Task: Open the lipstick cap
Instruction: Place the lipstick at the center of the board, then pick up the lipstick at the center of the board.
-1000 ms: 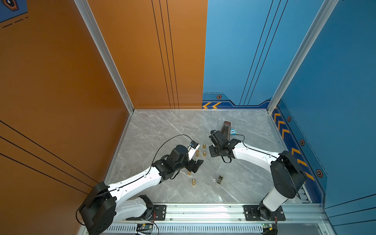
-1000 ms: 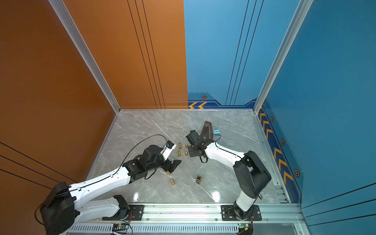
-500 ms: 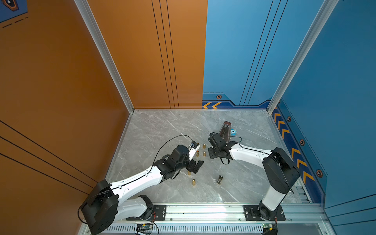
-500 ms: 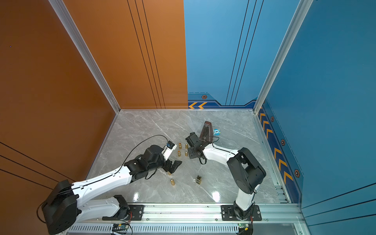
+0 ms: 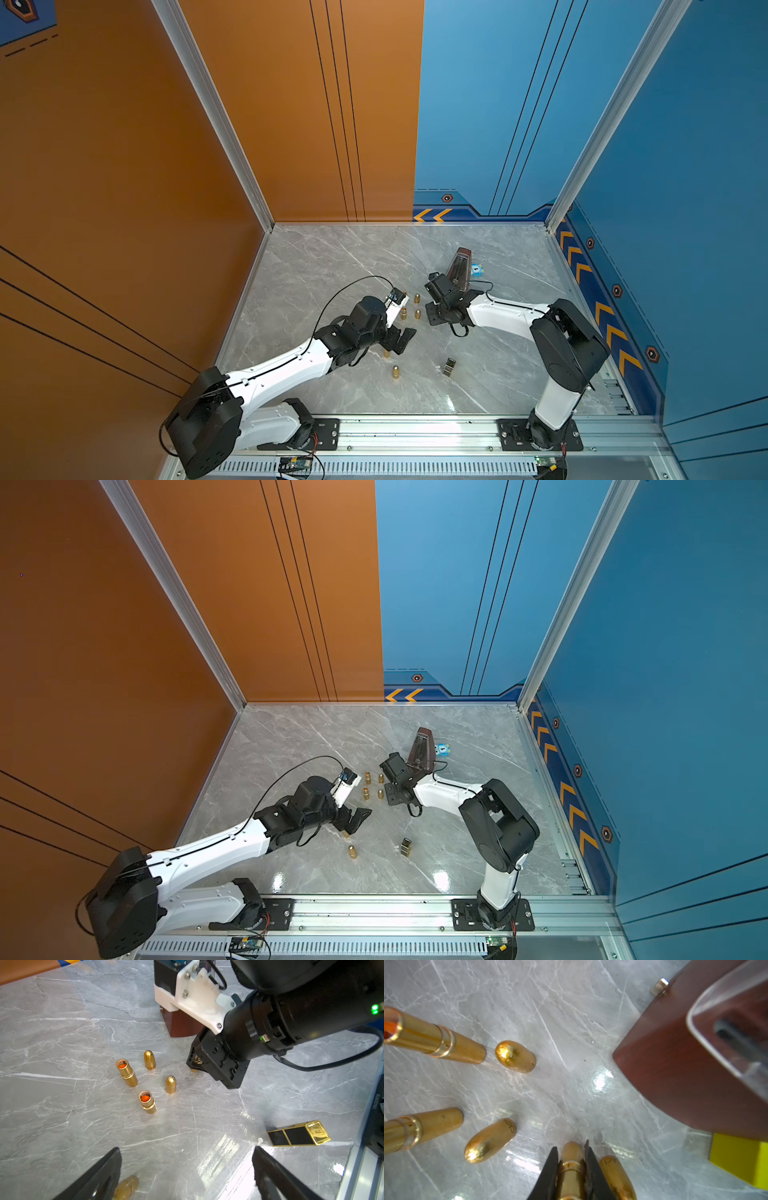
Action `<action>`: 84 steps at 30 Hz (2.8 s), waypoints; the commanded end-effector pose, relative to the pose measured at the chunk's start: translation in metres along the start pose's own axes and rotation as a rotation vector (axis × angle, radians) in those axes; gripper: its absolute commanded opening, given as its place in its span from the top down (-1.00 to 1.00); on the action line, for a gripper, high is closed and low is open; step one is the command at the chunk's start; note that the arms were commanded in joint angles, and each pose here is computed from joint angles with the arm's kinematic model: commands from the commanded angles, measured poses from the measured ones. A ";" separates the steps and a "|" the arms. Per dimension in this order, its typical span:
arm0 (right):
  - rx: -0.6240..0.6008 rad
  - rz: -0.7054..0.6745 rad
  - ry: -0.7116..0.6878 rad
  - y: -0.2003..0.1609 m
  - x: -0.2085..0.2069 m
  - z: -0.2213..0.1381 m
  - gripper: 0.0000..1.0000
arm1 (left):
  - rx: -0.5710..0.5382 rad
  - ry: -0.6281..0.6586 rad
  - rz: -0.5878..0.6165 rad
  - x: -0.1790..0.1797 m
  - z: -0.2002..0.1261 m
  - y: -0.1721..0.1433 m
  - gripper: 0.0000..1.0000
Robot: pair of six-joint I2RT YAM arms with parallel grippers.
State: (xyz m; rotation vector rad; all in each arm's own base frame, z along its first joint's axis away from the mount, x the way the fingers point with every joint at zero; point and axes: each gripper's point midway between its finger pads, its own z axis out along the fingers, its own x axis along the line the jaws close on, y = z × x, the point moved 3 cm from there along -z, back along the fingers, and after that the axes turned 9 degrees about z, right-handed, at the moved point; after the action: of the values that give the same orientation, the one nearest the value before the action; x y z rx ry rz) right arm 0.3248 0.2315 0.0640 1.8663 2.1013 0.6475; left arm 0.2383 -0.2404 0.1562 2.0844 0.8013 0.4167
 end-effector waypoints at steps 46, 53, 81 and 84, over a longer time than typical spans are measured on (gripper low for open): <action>-0.004 0.021 0.057 0.014 0.008 -0.039 -0.04 | -0.014 0.126 -0.074 0.030 -0.031 0.007 -0.97; 0.007 0.049 0.070 0.020 0.010 -0.067 -0.17 | -0.005 0.172 -0.125 0.038 -0.043 0.003 -0.97; 0.242 -0.001 0.227 -0.009 0.164 -0.078 -0.36 | 0.029 0.384 -0.387 0.075 -0.093 -0.054 -0.97; 0.249 -0.009 0.220 -0.009 0.171 -0.068 -0.34 | 0.023 0.395 -0.396 0.077 -0.096 -0.056 -0.97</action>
State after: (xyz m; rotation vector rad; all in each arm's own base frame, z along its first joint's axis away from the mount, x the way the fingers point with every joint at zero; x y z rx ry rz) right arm 0.2613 0.3839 0.1373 1.9652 2.4274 0.6791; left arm 0.2241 -0.1141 0.1726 1.8319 1.3864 0.6008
